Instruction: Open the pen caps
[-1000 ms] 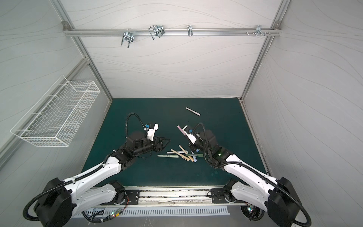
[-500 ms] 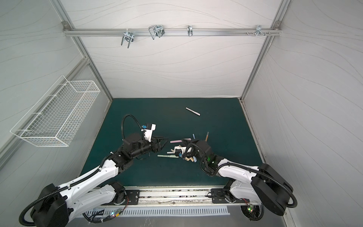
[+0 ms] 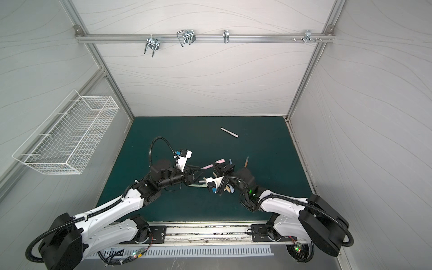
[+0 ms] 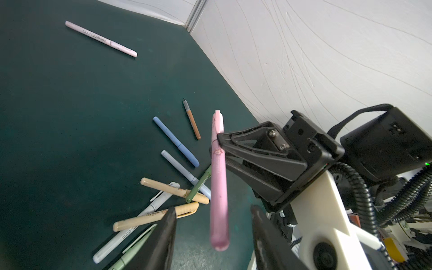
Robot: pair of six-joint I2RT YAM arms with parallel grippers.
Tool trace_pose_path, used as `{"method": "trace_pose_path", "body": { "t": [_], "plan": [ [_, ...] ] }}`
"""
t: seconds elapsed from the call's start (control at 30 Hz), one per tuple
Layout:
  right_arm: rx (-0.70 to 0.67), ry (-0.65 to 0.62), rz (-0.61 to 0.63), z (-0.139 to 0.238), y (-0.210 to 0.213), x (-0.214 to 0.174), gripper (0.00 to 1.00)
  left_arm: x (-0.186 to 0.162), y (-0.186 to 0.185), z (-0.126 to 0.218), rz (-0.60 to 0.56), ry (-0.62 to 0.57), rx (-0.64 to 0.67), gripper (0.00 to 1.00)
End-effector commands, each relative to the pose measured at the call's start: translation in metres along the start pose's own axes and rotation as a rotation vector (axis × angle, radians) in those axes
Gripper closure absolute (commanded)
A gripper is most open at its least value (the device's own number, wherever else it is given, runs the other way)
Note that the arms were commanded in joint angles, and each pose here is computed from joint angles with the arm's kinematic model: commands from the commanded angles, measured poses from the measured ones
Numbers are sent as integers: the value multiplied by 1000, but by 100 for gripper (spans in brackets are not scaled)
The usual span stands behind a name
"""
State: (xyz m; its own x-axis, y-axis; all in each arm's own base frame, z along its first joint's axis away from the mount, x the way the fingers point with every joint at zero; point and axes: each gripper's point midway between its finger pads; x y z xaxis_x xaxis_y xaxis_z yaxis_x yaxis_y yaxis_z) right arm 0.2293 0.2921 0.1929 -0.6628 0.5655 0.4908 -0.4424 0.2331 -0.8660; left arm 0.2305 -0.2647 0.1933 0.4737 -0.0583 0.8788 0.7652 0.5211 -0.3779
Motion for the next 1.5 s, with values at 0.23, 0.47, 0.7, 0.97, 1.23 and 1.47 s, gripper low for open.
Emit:
{"method": "trace_pose_path", "body": {
  "t": [0.23,0.47,0.7,0.97,1.23,1.47],
  "plan": [
    [-19,-77,72,4,-3,23,100,21,-12,-4,-45,-42,-47,67],
    [-11,-81,99,3,1,25,100,20,-12,-4,-44,-38,-47,83],
    [-37,-103,26,4,-8,32,85,21,-11,-5,-47,-40,-40,100],
    [29,-109,-505,19,-34,54,48,24,18,2,2,-90,135,100],
    [188,-202,-1194,60,-59,85,33,26,40,13,5,-150,268,100],
    [333,54,-1832,60,-58,49,33,28,46,23,-15,-211,304,100]
  ]
}}
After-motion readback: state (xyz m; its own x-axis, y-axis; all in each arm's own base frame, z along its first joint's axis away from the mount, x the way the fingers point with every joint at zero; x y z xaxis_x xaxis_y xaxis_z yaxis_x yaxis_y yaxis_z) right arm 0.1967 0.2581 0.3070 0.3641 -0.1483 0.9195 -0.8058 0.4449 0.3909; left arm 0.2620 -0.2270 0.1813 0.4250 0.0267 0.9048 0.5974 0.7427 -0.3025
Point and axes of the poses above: each gripper's point midway between its finger pads, its own z axis back along the fingers, its own y axis along the line the jaws close on, x = y × z, and after that the axes turned 15 degrees about -z, right-handed
